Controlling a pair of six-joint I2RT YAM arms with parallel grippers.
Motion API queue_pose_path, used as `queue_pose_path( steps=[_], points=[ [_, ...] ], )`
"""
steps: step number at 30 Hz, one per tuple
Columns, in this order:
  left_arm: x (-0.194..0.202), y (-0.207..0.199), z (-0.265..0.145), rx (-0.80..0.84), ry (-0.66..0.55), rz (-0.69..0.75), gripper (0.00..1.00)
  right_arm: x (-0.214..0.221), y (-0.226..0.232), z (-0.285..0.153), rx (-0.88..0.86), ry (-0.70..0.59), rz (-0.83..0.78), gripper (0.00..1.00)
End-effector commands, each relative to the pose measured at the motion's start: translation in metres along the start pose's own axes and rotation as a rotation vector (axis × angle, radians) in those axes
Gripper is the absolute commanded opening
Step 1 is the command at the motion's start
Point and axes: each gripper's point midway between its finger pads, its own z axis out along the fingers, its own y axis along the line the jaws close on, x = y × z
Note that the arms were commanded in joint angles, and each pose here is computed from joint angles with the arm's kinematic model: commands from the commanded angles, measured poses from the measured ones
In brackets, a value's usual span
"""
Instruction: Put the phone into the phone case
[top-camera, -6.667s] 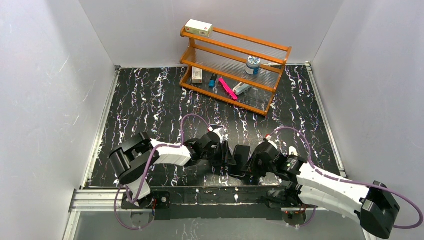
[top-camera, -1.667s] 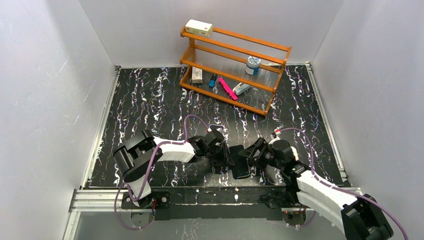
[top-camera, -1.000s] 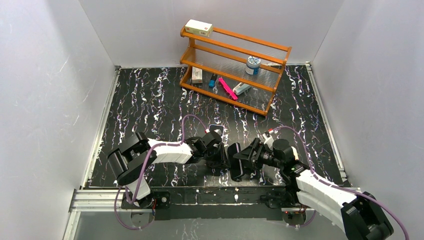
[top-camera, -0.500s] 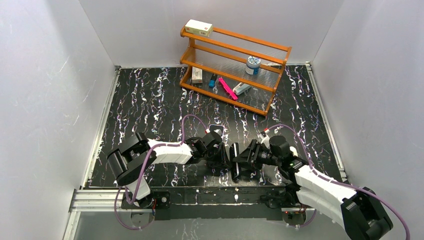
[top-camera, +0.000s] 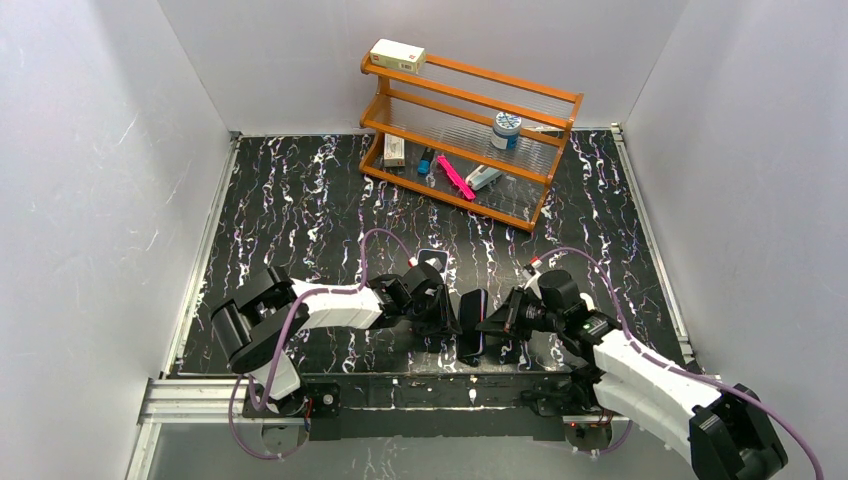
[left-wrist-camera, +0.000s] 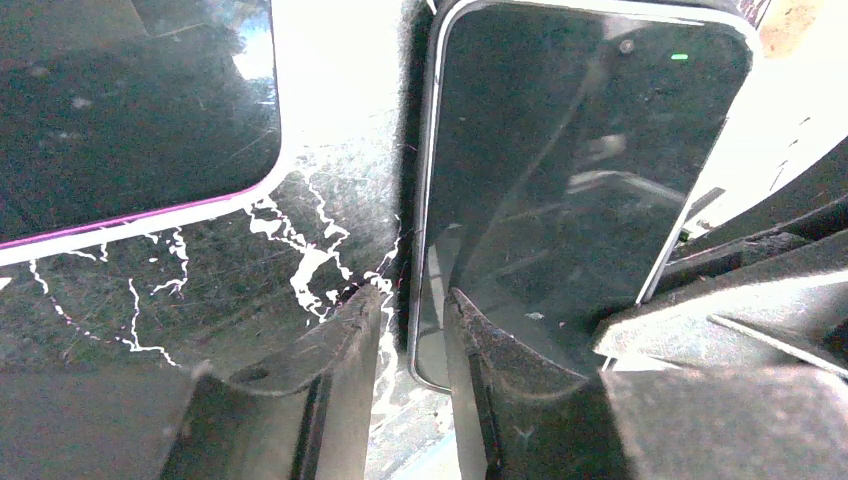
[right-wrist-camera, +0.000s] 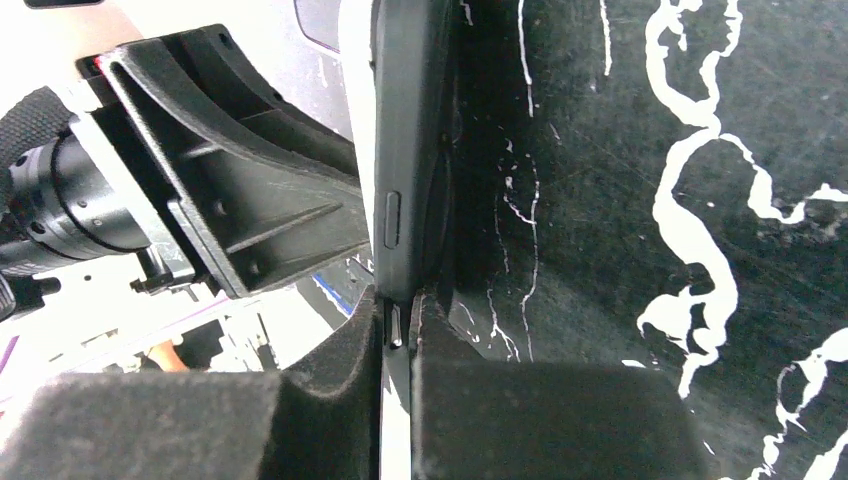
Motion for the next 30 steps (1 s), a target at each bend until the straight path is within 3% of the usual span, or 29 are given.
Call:
queue_pose_path(
  steps=[1, 3, 5, 7, 11, 13, 16, 19, 25, 30],
  points=[
    [0.004, 0.018, -0.001, -0.059, -0.016, 0.014, 0.3, -0.007, 0.005, -0.001, 0.018, -0.025, 0.011, 0.06],
    [0.004, 0.018, -0.002, -0.058, -0.015, 0.018, 0.3, -0.007, 0.003, -0.001, 0.039, -0.018, 0.014, 0.12],
    [0.005, 0.018, -0.001, -0.058, -0.012, 0.018, 0.31, -0.007, 0.004, -0.001, 0.056, -0.007, 0.014, 0.33],
    [0.004, 0.017, -0.001, -0.054, -0.012, 0.019, 0.31, -0.008, 0.007, -0.001, 0.053, -0.001, 0.01, 0.44],
    [0.005, 0.016, 0.0, -0.048, -0.008, 0.019, 0.31, -0.007, 0.006, 0.001, 0.049, 0.007, 0.026, 0.51],
    [0.005, 0.016, 0.001, -0.047, -0.007, 0.019, 0.31, -0.006, 0.005, 0.003, 0.05, 0.007, 0.031, 0.43],
    [0.003, 0.009, -0.005, -0.024, -0.02, 0.019, 0.32, -0.008, 0.0, 0.002, 0.072, -0.007, 0.028, 0.17],
    [-0.007, -0.002, -0.022, -0.009, -0.061, 0.046, 0.4, -0.015, 0.008, -0.001, 0.055, -0.038, 0.0, 0.01],
    [-0.041, -0.024, -0.077, 0.094, -0.158, 0.049, 0.66, -0.031, 0.057, -0.015, -0.091, -0.105, -0.088, 0.01],
    [-0.075, -0.04, -0.129, 0.263, -0.222, -0.013, 0.82, -0.035, 0.114, -0.034, -0.336, -0.138, -0.186, 0.01]
  ],
)
